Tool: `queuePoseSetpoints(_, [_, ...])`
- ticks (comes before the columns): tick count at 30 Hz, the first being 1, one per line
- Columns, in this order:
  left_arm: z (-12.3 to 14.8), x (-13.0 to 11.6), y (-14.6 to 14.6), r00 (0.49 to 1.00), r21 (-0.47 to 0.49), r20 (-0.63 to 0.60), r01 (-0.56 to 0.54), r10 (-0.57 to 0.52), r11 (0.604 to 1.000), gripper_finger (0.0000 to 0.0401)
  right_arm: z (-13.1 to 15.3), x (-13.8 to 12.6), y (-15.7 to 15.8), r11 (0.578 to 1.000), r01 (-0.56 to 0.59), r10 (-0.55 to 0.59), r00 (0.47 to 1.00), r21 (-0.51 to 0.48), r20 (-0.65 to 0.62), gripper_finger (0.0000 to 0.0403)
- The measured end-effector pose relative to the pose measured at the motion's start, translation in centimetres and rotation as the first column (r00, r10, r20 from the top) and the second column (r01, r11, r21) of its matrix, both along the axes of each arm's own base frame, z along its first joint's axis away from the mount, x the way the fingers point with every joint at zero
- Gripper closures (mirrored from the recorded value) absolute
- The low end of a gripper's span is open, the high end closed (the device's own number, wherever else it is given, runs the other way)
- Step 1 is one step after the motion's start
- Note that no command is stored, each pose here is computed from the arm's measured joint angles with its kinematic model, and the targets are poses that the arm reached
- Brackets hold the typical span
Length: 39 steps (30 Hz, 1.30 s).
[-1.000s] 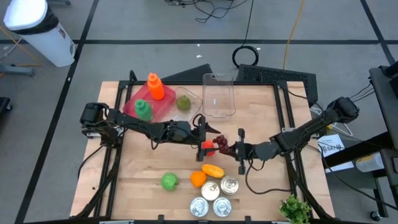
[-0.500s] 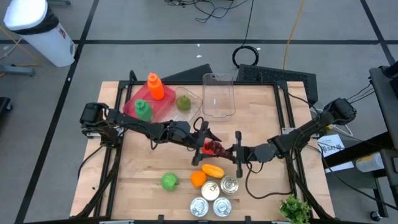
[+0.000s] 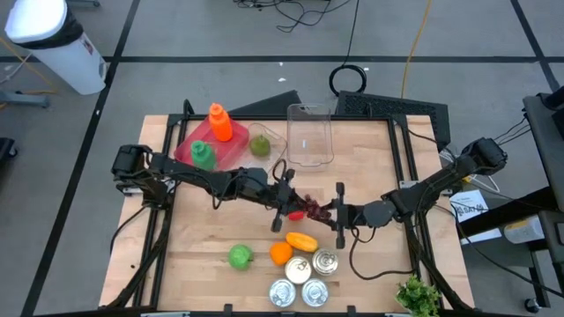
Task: Pick & Place Food Item
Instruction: Put the red grapes into the left transparent bin
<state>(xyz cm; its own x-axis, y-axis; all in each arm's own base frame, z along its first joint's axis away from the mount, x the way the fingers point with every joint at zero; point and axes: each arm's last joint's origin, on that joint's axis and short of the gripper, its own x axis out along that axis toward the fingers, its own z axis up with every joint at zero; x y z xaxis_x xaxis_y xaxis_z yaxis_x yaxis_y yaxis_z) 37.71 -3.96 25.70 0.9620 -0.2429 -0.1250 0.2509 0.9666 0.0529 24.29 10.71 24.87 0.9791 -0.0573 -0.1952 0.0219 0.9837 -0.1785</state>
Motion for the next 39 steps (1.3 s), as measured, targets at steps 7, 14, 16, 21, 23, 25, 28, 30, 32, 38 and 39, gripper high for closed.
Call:
queuePoseSetpoints(7, [1.1, -0.8, 0.9, 0.989, -0.014, 0.003, -0.147, 0.147, 0.989, 0.0372, 1.4, -2.8, -0.4, 0.998, -0.045, 0.047, 0.997, 0.031, -0.056, 0.0225])
queuePoseSetpoints(14, [0.4, -3.1, 3.5, 0.936, -0.044, -0.038, -0.352, 0.350, 0.935, 0.0372, 2.3, -4.6, -1.2, 0.990, -0.012, 0.024, 0.996, 0.139, -0.083, 0.0176])
queuePoseSetpoints(16, [0.0, -4.6, 4.6, 0.911, -0.080, -0.023, -0.413, 0.413, 0.907, 0.0372, 2.3, -4.8, -1.3, 0.988, -0.005, 0.019, 0.996, 0.152, -0.091, 0.0171])
queuePoseSetpoints(21, [-2.1, -9.2, 6.8, 0.815, -0.157, -0.013, -0.574, 0.580, 0.803, 0.0372, 2.1, -4.9, -1.4, 0.989, -0.001, 0.017, 0.994, 0.147, -0.109, 0.0168])
queuePoseSetpoints(23, [-3.2, -10.8, 7.2, 0.751, -0.179, -0.034, -0.654, 0.660, 0.735, 0.0372, 2.1, -4.8, -1.4, 0.990, -0.002, 0.018, 0.994, 0.143, -0.112, 0.0171])
queuePoseSetpoints(25, [-4.9, -12.2, 7.6, 0.679, -0.186, -0.084, -0.730, 0.730, 0.658, 0.0372, 2.1, -4.8, -1.4, 0.990, -0.001, 0.017, 0.993, 0.142, -0.113, 0.0173])
queuePoseSetpoints(28, [-6.9, -13.6, 8.0, 0.583, -0.229, -0.147, -0.806, 0.799, 0.546, 0.0369, 2.1, -4.8, -1.4, 0.991, -0.004, 0.018, 0.994, 0.132, -0.107, 0.0173])
queuePoseSetpoints(30, [-8.0, -14.2, 8.1, 0.535, -0.222, -0.185, -0.840, 0.824, 0.496, 0.0367, 2.1, -4.8, -1.4, 0.992, -0.004, 0.017, 0.994, 0.127, -0.104, 0.0172])
queuePoseSetpoints(32, [-8.8, -14.5, 8.3, 0.493, -0.178, -0.224, -0.869, 0.841, 0.462, 0.0369, 2.2, -4.8, -1.4, 0.992, -0.004, 0.017, 0.995, 0.128, -0.100, 0.0170])
queuePoseSetpoints(38, [-10.0, -15.2, 9.0, 0.414, -0.104, -0.309, -0.909, 0.856, 0.403, 0.0369, 2.2, -4.8, -1.4, 0.992, -0.006, 0.018, 0.995, 0.125, -0.096, 0.0174])
queuePoseSetpoints(39, [-10.1, -15.3, 9.0, 0.406, -0.097, -0.321, -0.913, 0.856, 0.396, 0.0365, 2.2, -4.8, -1.4, 0.992, -0.006, 0.019, 0.995, 0.124, -0.097, 0.0175])
